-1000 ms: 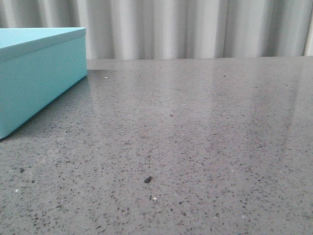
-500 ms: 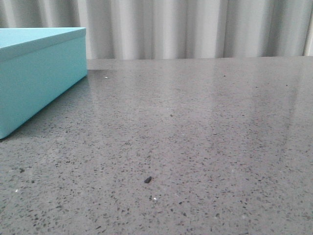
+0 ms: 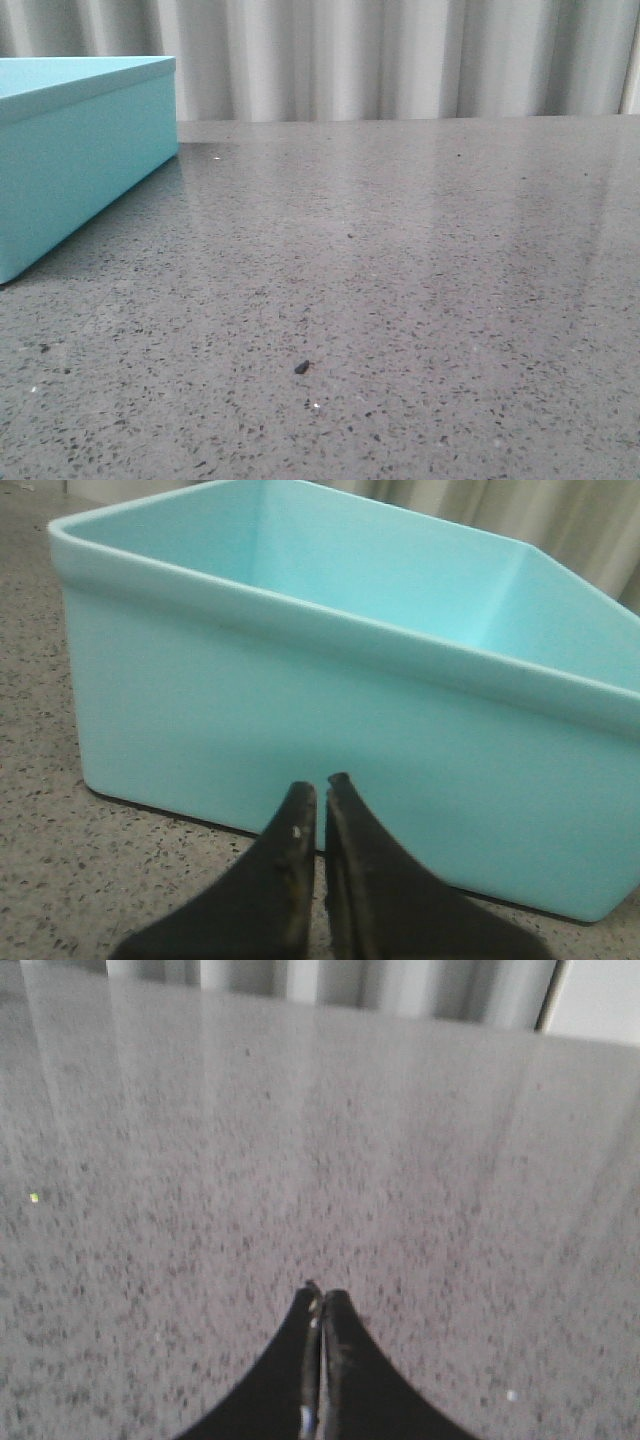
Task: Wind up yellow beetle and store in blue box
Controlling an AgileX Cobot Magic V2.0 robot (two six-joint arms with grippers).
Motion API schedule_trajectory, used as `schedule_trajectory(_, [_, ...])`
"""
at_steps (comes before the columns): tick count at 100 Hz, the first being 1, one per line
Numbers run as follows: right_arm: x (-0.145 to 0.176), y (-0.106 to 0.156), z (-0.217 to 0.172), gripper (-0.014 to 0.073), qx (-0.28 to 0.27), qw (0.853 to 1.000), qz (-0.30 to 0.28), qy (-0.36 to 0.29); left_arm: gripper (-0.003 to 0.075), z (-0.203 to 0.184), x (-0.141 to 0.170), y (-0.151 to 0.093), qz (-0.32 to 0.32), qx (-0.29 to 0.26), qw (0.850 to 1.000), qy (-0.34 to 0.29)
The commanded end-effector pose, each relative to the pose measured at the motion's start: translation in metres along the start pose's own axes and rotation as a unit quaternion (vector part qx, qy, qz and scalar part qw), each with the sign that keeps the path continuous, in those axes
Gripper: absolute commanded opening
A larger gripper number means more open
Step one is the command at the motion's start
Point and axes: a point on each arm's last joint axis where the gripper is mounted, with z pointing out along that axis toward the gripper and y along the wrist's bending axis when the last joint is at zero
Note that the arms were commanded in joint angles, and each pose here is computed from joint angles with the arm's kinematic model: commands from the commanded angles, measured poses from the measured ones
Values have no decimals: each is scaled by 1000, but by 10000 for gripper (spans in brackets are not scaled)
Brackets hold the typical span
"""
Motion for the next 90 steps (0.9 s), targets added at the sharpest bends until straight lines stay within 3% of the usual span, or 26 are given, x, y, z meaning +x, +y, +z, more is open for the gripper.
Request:
schedule_trajectory(1, [8, 1, 2, -54, 1, 1000, 7, 15, -21, 1, 7, 4, -2, -13, 1000, 6])
schedule_trajectory(12, [18, 1, -2, -54, -2, 998, 7, 63, -21, 1, 7, 4, -2, -13, 1000, 6])
schedule_trajectory(35, [16, 0, -11, -54, 9, 1000, -4, 14, -21, 1, 7, 4, -2, -13, 1000, 6])
schedule_trajectory(90, [16, 0, -11, -54, 8, 1000, -4, 15, -21, 1, 7, 4, -2, -12, 1000, 7])
